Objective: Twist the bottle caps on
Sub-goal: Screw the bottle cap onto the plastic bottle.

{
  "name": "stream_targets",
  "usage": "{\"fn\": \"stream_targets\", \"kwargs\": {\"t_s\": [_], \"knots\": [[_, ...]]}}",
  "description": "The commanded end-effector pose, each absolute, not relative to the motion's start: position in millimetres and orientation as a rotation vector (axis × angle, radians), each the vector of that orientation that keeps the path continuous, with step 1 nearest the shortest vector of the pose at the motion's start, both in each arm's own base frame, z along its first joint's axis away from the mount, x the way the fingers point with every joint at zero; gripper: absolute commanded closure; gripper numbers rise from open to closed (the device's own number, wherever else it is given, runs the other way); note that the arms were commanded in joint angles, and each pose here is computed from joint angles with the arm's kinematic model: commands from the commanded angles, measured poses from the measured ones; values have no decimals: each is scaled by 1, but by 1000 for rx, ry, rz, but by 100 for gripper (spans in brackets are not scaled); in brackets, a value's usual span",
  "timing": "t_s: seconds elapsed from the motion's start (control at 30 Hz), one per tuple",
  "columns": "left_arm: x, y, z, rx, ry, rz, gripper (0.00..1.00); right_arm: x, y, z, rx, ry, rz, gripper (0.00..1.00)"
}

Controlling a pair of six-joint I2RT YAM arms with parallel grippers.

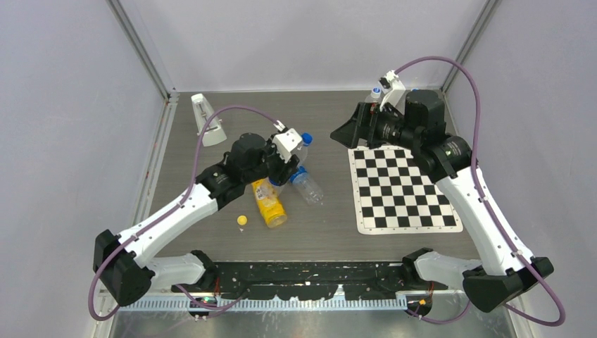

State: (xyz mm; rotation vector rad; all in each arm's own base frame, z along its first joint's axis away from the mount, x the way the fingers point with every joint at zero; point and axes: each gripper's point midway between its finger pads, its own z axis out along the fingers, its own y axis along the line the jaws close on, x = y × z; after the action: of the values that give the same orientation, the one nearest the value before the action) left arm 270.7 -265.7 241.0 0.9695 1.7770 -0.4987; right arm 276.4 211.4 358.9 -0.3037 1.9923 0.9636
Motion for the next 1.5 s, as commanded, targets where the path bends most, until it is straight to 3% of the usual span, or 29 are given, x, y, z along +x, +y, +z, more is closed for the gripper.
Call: {"fn": "stream_targets", "kwargs": {"t_s": [0.0, 0.63, 1.47], "knots": [[247, -274, 264, 1046, 1738, -690, 100, 258, 233, 384, -728, 1788, 1129, 14], [202, -285, 274, 1347, 1671, -938, 100, 225, 255, 370, -1207, 1418, 1281, 24], [185, -280, 275, 1471, 1680, -984, 100, 205, 268, 341, -1381, 1396, 1280, 39]]}}
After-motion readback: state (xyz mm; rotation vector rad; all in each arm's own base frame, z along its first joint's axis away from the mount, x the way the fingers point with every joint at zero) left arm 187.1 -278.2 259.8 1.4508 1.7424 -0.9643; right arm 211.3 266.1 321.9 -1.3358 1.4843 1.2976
